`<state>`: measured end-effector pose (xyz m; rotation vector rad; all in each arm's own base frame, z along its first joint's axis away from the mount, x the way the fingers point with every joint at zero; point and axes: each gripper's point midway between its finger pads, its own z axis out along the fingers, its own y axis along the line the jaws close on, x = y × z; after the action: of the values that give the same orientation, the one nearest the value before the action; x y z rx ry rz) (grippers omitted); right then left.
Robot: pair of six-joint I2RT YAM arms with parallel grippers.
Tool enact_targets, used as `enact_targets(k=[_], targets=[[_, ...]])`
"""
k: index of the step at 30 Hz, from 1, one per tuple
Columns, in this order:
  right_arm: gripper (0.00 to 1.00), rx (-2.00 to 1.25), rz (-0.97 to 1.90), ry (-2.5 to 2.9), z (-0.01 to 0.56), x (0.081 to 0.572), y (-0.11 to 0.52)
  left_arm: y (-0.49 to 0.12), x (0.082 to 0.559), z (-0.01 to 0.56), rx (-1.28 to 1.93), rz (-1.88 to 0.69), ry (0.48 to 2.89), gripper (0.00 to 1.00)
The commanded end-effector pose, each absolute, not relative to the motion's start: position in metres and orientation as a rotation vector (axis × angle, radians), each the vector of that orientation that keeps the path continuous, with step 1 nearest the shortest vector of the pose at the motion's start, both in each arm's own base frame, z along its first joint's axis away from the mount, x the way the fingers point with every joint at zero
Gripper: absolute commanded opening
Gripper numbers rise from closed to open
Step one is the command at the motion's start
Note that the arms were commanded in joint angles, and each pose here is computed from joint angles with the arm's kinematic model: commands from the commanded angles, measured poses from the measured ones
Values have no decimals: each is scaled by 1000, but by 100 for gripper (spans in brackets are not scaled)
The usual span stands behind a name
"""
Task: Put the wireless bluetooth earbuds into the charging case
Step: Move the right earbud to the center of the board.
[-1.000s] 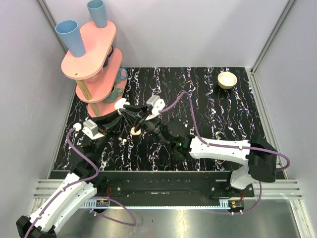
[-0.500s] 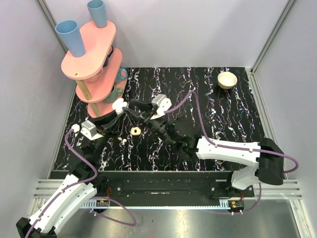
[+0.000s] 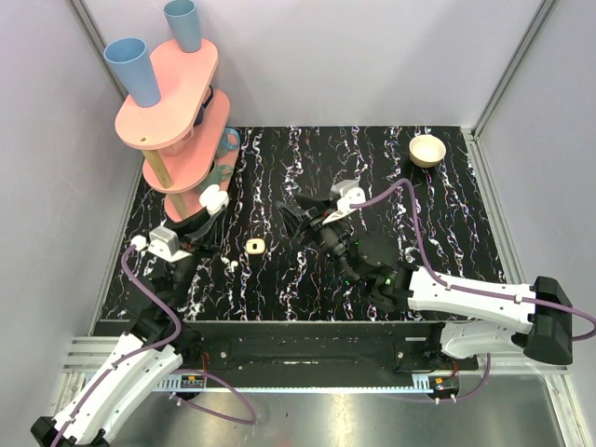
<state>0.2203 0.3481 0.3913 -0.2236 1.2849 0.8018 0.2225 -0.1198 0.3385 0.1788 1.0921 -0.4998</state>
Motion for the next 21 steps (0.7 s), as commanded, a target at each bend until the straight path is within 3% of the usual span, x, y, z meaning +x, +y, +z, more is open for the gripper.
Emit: enact_targets(k=[1,7,13,21], targets=[[53,-74,722,1542,323,248,330,-99,213,370,134,-434,1040,0],[56,49,864,1836,243,271,337,-82,206,377,103,-372,1029,0],[57,-153,883,2078,183,271,390,-82,202,379,117,-372,1032,0],[52,-405,1035,2272,124,247,459,-71,194,383,105,-338,1021,0]])
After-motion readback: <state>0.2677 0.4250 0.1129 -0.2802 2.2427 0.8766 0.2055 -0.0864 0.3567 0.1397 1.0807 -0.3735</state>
